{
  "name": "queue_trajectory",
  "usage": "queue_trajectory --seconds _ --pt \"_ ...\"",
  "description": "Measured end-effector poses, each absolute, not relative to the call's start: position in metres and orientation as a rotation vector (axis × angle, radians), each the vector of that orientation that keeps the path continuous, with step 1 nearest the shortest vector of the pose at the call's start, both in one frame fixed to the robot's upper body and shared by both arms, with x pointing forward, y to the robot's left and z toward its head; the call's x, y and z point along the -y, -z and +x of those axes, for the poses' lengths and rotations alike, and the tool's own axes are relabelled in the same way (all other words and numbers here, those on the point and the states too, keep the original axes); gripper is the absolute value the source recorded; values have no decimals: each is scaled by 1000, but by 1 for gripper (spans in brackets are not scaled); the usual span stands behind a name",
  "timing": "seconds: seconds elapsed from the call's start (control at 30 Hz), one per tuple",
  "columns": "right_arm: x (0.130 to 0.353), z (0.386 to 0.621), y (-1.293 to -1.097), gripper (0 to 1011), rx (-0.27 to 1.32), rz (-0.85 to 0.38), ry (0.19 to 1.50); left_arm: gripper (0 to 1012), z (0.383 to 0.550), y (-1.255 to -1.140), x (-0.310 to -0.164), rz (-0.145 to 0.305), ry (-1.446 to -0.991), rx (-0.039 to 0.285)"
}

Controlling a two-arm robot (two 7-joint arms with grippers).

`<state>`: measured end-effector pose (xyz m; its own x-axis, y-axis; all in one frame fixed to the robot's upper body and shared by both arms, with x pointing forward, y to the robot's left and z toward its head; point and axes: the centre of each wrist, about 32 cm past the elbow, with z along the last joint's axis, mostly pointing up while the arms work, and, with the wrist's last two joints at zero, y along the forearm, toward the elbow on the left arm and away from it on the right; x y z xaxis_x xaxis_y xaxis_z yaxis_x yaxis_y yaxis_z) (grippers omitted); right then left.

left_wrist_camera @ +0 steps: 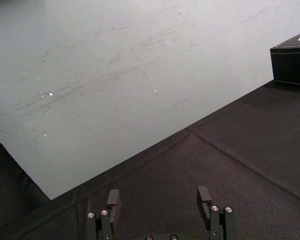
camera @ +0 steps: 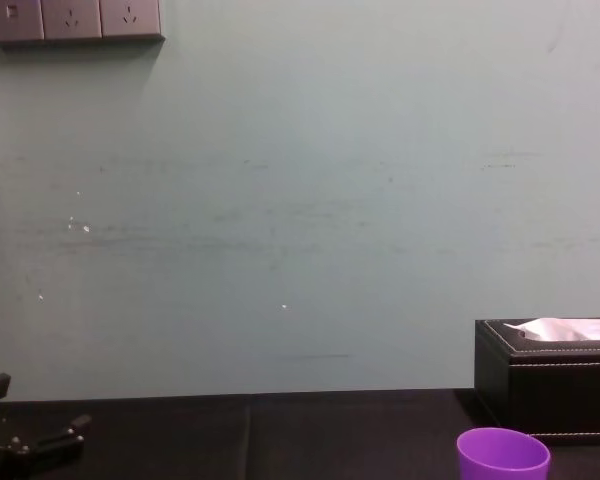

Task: Stack the three plastic cups sequentially using one hand.

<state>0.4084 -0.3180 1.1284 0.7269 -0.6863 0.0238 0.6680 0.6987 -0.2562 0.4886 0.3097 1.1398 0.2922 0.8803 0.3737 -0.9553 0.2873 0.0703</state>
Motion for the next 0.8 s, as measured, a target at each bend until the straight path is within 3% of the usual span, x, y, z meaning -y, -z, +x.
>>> queue_trajectory --seconds 0.8 --pt "300 420 -1122 1000 -69 -242 769 1000 489 -1140 -310 304 -1248 285"
